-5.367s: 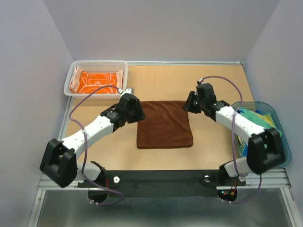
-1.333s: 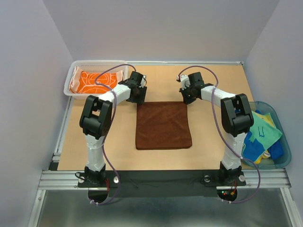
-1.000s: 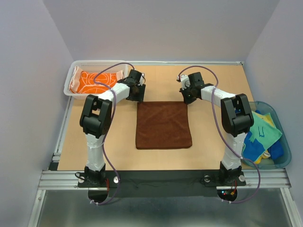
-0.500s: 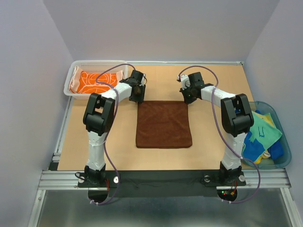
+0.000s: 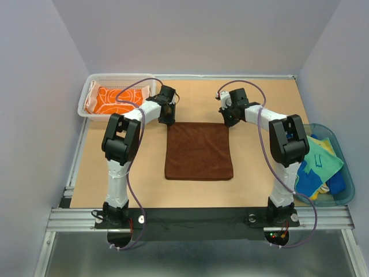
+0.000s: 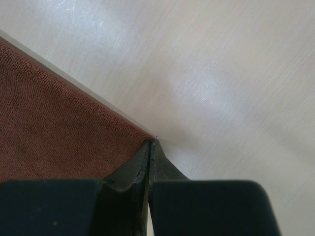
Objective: Fold and stack the towels
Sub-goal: Fold the towel
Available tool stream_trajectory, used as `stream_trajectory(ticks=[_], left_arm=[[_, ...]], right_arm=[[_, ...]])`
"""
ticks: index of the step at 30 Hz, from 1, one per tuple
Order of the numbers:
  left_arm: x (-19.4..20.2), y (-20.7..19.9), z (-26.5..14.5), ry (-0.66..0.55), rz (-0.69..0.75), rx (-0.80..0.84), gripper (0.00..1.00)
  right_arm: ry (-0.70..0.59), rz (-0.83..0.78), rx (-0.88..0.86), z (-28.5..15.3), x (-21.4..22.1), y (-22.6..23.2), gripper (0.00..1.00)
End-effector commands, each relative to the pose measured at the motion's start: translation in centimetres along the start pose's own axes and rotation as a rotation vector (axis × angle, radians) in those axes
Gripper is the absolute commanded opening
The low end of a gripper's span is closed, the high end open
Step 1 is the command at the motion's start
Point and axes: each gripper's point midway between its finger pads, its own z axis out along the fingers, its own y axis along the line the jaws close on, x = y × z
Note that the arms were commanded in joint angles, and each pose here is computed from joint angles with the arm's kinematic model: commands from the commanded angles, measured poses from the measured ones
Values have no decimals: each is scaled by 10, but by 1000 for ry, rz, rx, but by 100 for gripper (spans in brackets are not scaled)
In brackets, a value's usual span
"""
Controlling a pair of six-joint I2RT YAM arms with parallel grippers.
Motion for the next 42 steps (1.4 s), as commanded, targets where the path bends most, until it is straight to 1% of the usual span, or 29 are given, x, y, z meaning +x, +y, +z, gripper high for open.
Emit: stream_trajectory(ticks=[1,3,5,8,9,14,15,16,18,23,28,33,36,41,42], left_arm=[[45,20,16,139,-10,-76,38],[47,22,17,145,-9,-78,37],[49,21,18,151,-11,-76,34],[49,21,17,152,-14,-73,21],[49,21,17,153,-14,-74,13],[45,27,14,145,-1,-99,11],[44,28,14,139,3,-104,10],[42,29,13,135,4,-107,5],[35,29,11,118,14,-107,0],[7,25,-2,40,62,-87,0],[-32,18,-24,-76,92,-63,0],[-53,12,-44,-163,113,-26,0],[-61,5,-60,-217,132,21,0],[-63,0,-79,-267,146,60,0],[-66,-2,-89,-290,147,70,0]], right_arm=[[154,-1,43,5,50,-6,1],[152,0,42,5,49,-6,0],[150,-2,43,5,49,-6,1],[145,1,41,5,47,-6,0],[145,1,41,6,47,-6,0],[128,8,65,3,40,-10,0],[122,9,68,2,38,-11,1],[115,12,69,2,34,-12,1],[106,20,112,-2,28,-20,0],[54,40,175,-13,4,-34,0],[-11,62,277,-33,-26,-55,0],[-78,71,292,-51,-46,-58,0],[-92,75,276,-58,-47,-54,1],[-110,96,263,-71,-42,-48,1],[-106,107,264,-71,-39,-47,1]])
